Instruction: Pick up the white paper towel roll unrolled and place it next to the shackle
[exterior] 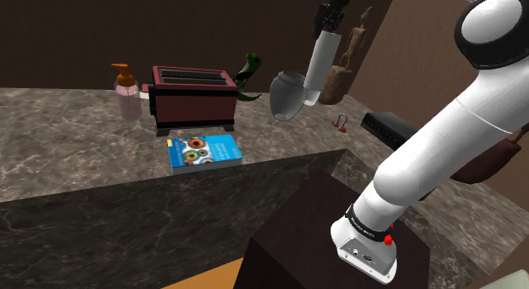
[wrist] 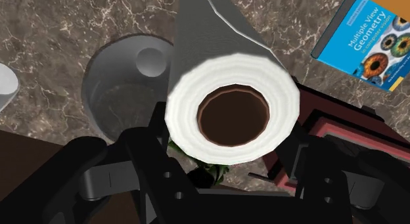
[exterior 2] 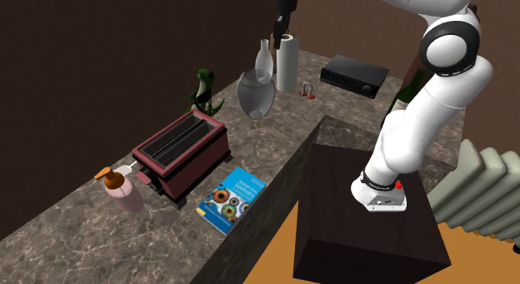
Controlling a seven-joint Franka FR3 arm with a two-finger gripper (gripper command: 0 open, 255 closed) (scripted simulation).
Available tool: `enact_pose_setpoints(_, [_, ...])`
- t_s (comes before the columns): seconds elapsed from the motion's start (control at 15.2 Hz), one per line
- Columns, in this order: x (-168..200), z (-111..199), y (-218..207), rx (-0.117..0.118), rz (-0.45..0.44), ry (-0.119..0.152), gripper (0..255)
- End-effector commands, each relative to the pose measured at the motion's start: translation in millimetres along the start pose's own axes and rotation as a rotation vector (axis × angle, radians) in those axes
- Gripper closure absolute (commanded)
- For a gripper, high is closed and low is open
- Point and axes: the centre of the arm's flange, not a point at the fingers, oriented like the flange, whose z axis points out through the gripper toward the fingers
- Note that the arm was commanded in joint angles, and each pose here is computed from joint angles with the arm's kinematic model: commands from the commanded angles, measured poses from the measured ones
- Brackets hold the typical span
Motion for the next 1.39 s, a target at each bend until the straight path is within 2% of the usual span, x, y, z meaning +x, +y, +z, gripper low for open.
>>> enact_pose_setpoints(0.0, [-8, 3, 24, 0.000, -0.002, 0.000, 255])
enact_pose_setpoints(1.32, [-84, 29, 276, 0.000, -0.002, 0.000, 255])
